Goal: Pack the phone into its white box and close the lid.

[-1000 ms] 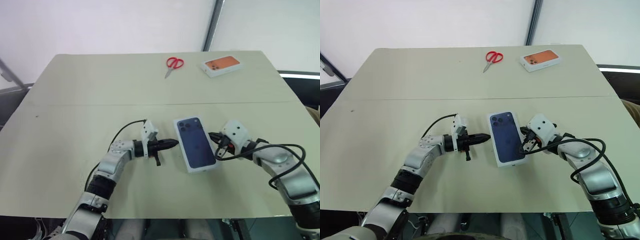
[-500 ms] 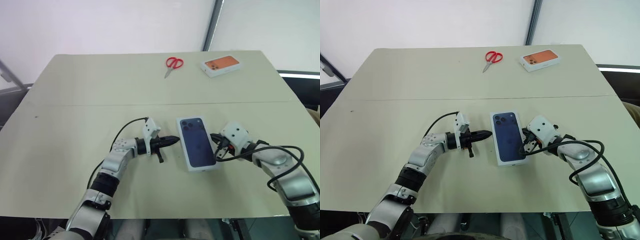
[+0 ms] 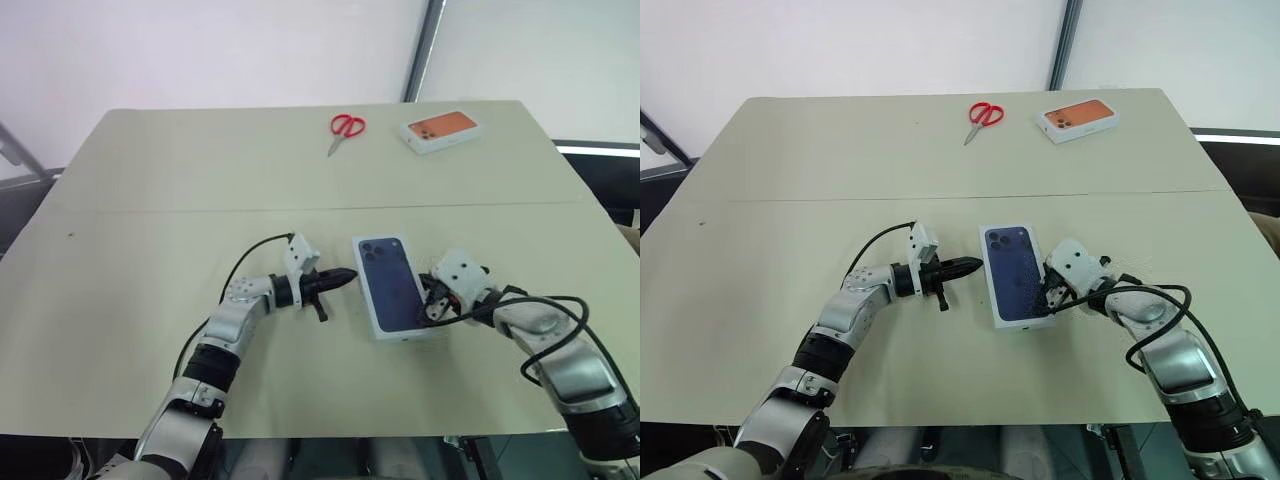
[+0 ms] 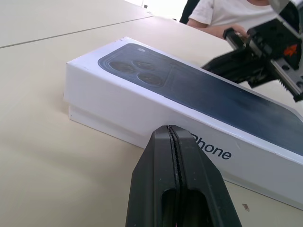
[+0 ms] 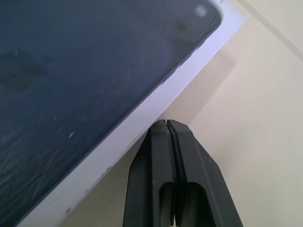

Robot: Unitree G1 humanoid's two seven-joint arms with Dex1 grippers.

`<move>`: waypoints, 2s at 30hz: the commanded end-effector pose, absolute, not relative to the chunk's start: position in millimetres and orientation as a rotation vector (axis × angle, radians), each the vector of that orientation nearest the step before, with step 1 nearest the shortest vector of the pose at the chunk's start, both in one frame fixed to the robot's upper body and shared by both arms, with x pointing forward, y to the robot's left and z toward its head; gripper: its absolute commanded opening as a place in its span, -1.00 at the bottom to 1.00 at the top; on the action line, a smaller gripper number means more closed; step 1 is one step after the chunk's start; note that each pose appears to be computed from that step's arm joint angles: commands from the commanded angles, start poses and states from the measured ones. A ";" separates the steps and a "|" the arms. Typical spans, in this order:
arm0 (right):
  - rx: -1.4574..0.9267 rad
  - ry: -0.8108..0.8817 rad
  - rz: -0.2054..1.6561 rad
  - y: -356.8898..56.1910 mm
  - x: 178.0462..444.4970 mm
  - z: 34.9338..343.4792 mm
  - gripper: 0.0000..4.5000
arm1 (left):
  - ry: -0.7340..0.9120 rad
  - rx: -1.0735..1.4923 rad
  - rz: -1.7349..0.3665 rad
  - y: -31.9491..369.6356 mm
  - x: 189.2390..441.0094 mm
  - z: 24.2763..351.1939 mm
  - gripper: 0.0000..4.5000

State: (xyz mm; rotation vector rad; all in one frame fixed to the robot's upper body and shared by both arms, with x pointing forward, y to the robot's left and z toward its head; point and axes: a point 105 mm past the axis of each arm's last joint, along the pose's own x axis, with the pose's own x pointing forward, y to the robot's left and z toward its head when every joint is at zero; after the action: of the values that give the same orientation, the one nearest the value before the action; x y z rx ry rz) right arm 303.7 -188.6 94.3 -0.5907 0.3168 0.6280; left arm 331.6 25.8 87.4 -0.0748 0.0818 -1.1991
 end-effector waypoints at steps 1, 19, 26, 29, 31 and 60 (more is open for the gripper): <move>-0.629 0.303 0.612 -194.7 305.9 102.7 -0.98 | 0.000 -0.064 -1.176 31.3 336.5 105.9 -1.00; -0.409 0.245 0.712 -156.9 314.1 112.0 -0.98 | -0.003 0.057 -1.230 -16.8 350.5 114.7 -1.00; -0.435 0.443 0.879 -163.3 263.2 79.7 -0.98 | 0.179 0.085 -1.484 -2.4 303.9 80.1 -1.00; -0.432 0.501 0.959 -167.6 241.5 79.4 -0.98 | 0.252 0.022 -1.594 -0.2 281.5 81.1 -1.00; -0.402 0.476 0.931 -174.3 246.2 91.0 -0.98 | 0.260 -0.075 -1.547 -3.0 288.7 90.7 -1.00; -0.453 0.255 0.851 -239.7 260.0 142.8 0.96 | 0.156 0.271 -0.963 201.9 305.7 129.7 0.96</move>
State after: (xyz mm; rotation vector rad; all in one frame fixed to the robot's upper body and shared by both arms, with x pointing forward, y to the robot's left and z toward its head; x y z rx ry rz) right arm 258.6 -233.0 129.5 -0.4215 0.2975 0.8769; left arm 304.4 194.3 111.7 0.2586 0.2139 -1.0089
